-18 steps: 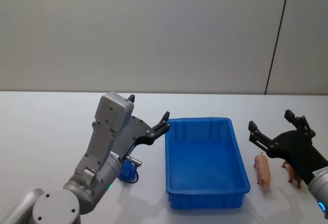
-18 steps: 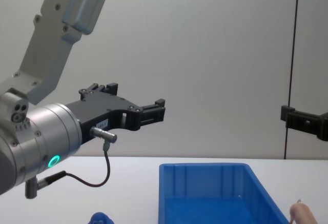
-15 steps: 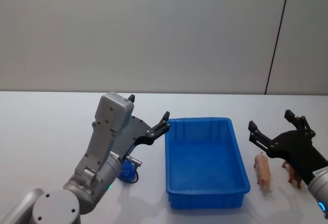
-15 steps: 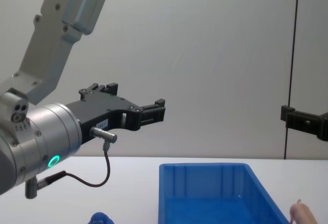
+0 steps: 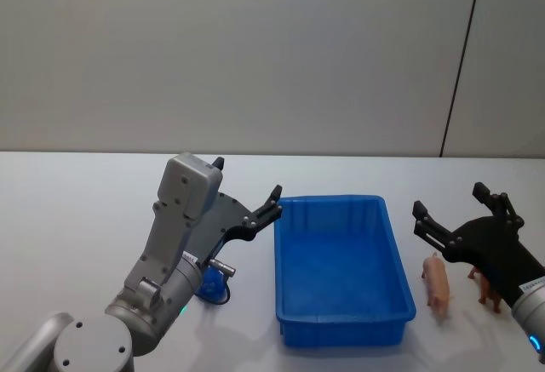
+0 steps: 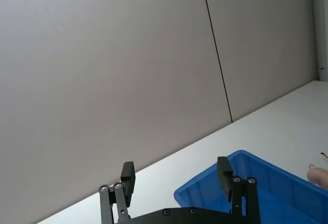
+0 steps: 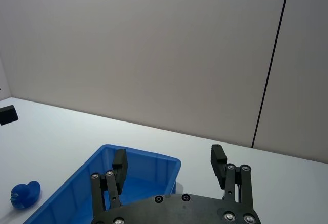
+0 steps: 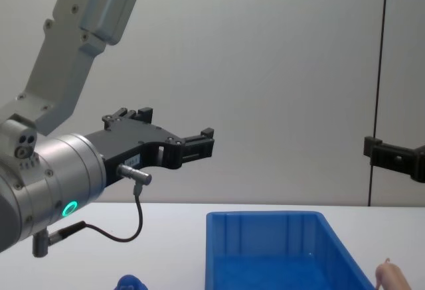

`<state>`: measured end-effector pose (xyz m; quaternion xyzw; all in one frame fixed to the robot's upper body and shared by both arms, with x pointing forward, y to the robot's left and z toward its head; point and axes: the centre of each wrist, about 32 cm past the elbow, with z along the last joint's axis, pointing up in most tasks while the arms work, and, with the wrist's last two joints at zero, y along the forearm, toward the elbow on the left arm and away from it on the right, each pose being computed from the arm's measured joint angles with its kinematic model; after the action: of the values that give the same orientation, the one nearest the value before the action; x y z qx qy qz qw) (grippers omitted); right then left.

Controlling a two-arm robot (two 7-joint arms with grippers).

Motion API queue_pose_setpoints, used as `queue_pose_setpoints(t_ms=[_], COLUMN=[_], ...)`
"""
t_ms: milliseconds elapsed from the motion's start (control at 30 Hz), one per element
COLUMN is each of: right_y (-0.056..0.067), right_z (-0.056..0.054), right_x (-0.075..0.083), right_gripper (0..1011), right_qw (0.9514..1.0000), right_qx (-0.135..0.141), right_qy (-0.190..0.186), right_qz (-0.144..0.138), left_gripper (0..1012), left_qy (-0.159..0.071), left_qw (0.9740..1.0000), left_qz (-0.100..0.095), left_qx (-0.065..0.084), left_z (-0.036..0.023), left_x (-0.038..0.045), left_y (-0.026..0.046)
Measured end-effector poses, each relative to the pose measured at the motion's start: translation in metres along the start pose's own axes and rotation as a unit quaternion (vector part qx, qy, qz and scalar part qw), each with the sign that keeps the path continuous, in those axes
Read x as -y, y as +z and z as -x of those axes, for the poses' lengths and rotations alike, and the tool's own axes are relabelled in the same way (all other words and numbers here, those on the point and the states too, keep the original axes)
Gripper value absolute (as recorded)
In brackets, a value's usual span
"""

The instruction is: Pick up the two dolls from the table and place them into the box.

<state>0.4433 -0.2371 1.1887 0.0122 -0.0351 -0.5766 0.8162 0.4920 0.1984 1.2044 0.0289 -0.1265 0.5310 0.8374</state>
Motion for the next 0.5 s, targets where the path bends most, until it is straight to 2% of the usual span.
queue_pose_setpoints(t_ms=[333, 500], right_y=[0.0000, -0.0026], right_z=[-0.0012, -0.0081], right_x=[0.0000, 0.0009], right_gripper=[1001, 1001], right_qw=[1.0000, 1.0000], right_qx=[0.001, 0.003], right_qy=[0.000, -0.001], right_qz=[0.000, 0.007], left_gripper=[1001, 1001], left_qy=[0.000, 0.000], left_qw=[1.0000, 1.0000], left_qz=[0.000, 0.000], left_qx=[0.000, 0.000], left_z=[0.0000, 0.0000], left_x=[0.0000, 0.0000], left_y=[0.0000, 0.0000])
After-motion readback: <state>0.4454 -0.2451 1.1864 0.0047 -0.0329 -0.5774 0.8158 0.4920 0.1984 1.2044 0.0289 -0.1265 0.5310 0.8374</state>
